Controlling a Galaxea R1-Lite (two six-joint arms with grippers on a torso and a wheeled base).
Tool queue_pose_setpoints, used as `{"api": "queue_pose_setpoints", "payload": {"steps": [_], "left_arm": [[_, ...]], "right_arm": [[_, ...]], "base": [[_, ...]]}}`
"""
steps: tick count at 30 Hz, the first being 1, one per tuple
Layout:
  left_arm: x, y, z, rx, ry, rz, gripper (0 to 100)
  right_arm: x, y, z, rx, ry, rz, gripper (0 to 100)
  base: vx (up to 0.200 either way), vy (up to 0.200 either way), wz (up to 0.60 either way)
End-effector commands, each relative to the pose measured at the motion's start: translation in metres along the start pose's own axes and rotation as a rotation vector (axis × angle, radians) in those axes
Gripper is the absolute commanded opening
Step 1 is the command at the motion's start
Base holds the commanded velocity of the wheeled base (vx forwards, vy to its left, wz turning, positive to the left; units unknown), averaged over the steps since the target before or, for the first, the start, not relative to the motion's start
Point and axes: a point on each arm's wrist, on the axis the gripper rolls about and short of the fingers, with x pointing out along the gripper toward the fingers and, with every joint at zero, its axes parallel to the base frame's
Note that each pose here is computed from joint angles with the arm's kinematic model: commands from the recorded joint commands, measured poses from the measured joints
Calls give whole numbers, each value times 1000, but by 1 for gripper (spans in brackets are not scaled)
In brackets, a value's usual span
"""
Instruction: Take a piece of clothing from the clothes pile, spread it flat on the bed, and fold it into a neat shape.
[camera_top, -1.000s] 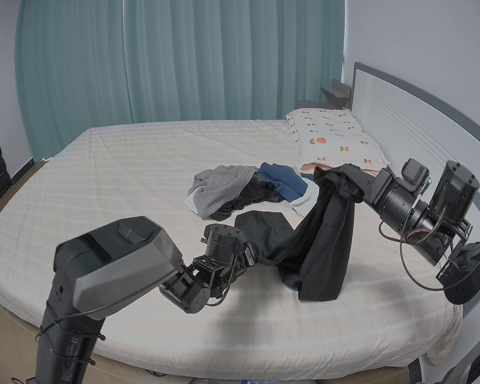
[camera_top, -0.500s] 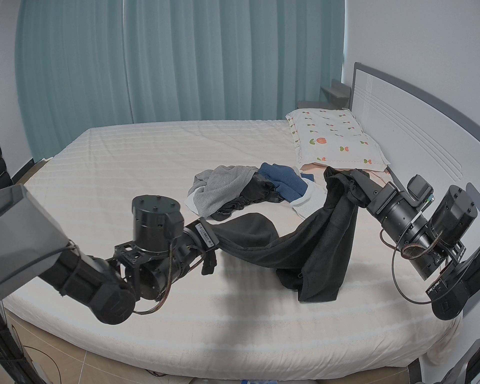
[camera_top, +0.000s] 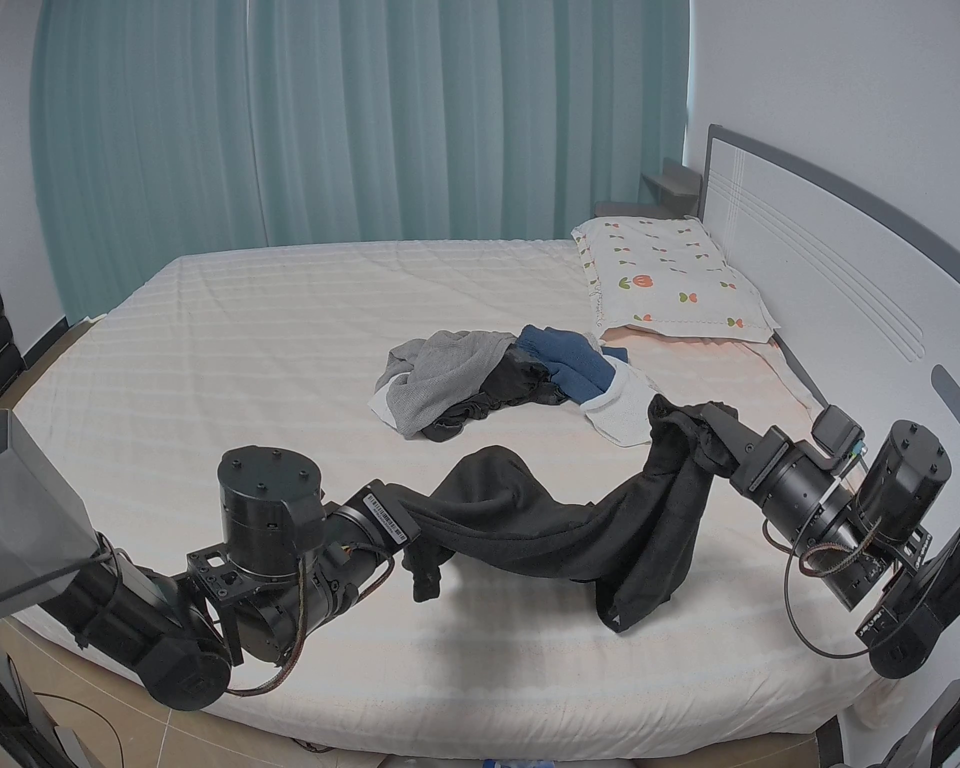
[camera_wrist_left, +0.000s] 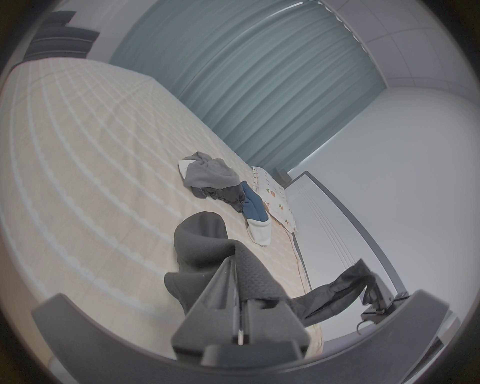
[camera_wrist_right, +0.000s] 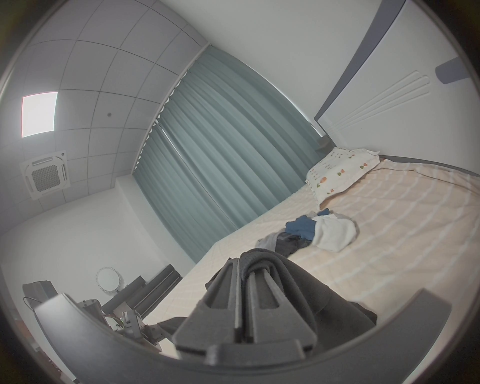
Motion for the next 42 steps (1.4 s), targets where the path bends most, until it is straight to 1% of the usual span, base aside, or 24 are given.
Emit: {"api": "queue_pose_setpoints", "payload": {"steps": [1,6,11,13,15,17,19,32,35,38,42], "left_arm": [[-1,5,-7,-11,24,12,0],[-1,11,-9,-10,28,34,0],[-5,19,-5,-14,22,62,0],[-3,24,-6,-16,26,80,0],[-3,24,-6,-16,27,82,0],[0,25,-8,-32,29,89,0],[0,25,-8,-32,27,88,0],[0,27,-10,-39,40,92,0],[-1,26,-9,-39,42,87,0],[0,25,-8,-40,33,82,0],[0,25,-8,-37,32,86,0]], "right_arm": [[-12,-2,2,0,4,-3,0],[-13,-10,-6,-4,43,-39,0],[-13,-12,-7,-3,47,-50,0],[-11,-20,-7,10,43,-80,0],[-11,-20,-7,13,43,-83,0],[-10,-22,-5,60,30,-93,0],[-9,-22,-4,74,25,-91,0],[-10,-23,-6,72,33,-99,0],[-9,-25,-8,72,42,-110,0],[-8,-27,-9,70,39,-123,0],[-9,-26,-8,71,36,-117,0]], "base": [[-200,0,0],[-40,0,0],[0,0,0],[0,0,0],[0,0,0],[0,0,0],[0,0,0],[0,0,0],[-200,0,0],[0,0,0],[0,0,0]]}}
